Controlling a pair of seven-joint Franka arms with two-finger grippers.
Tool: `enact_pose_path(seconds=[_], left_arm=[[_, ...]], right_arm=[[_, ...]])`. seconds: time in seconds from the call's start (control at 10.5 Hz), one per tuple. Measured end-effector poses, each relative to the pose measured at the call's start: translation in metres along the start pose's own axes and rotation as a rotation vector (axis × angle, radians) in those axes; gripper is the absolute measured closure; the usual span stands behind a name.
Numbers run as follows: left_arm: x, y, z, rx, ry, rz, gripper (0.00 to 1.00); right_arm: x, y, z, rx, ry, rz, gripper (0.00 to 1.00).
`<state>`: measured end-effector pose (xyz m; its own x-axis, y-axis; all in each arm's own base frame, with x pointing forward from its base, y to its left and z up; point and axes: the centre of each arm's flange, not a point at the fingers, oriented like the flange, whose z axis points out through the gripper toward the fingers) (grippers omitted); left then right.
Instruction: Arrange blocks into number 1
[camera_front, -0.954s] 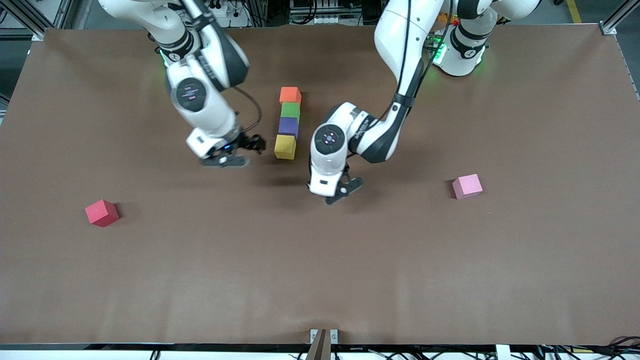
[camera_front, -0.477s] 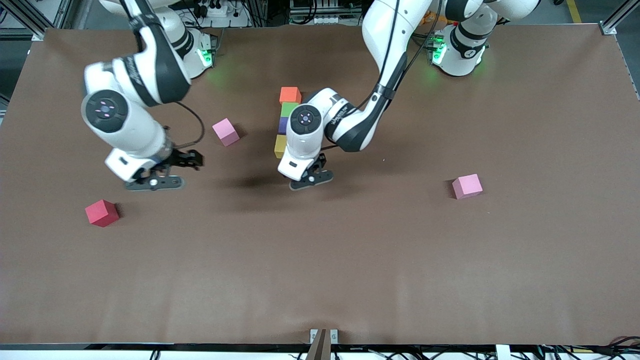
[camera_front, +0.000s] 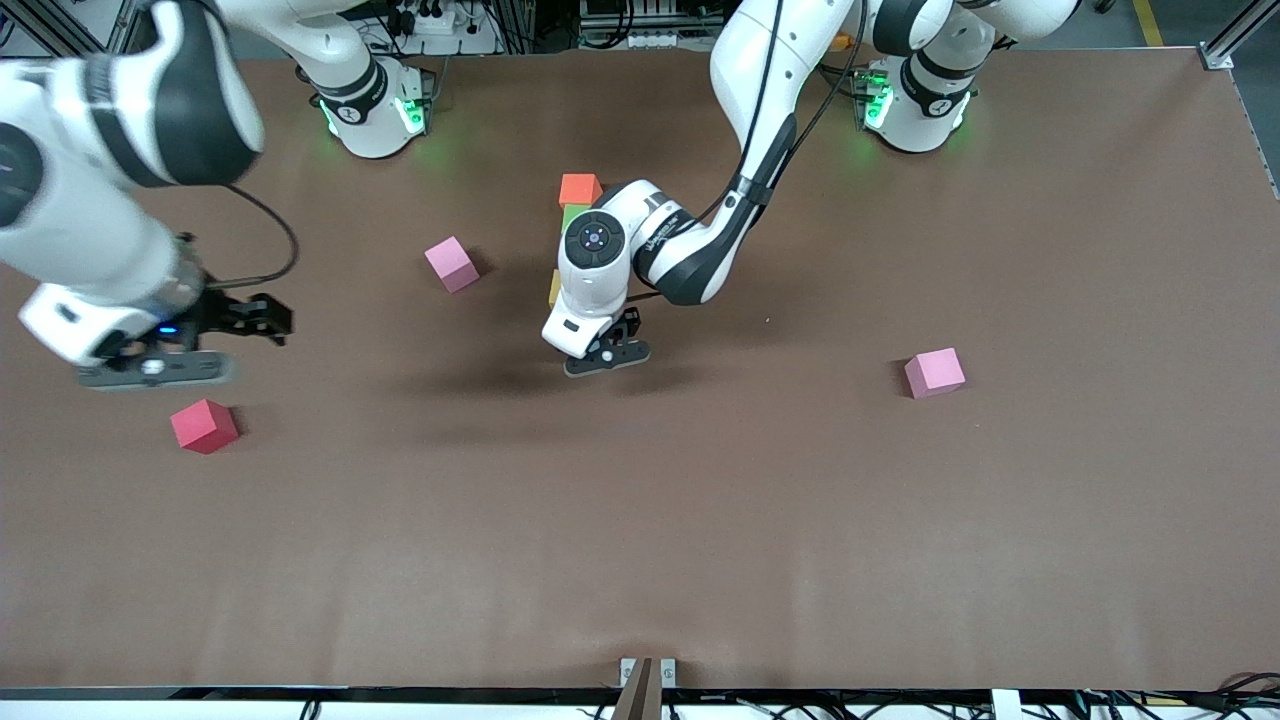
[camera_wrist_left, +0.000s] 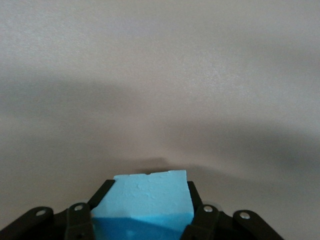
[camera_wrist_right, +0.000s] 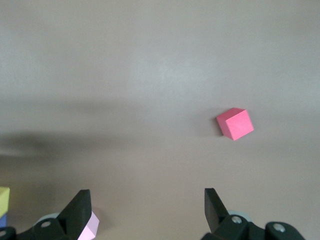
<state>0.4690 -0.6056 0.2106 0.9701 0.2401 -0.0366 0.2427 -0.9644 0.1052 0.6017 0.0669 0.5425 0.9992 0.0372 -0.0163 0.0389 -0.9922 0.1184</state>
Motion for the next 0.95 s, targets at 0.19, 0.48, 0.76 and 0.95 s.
enact_pose_path(seconds=[0.19,0.48,0.76,0.95], left_arm=[[-0.008,0.006,0.007,-0.013,0.01,0.015,0.38],[-0.024,0.014,0.014,-0.017,0.013,0.039,0.38],[-0.038,0.018,0.019,-0.012,0.012,0.059,0.38],[-0.039,0.018,0.025,-0.011,0.016,0.061,0.38]], right_arm=[[-0.004,0.024,-0.021,0.041,0.03,0.145,0.0],[-0.011,0.053,-0.043,0.08,0.047,0.262,0.0],[-0.026,0.077,-0.076,0.111,0.034,0.304,0.0],[-0.033,0.079,-0.088,0.114,0.039,0.305,0.0]])
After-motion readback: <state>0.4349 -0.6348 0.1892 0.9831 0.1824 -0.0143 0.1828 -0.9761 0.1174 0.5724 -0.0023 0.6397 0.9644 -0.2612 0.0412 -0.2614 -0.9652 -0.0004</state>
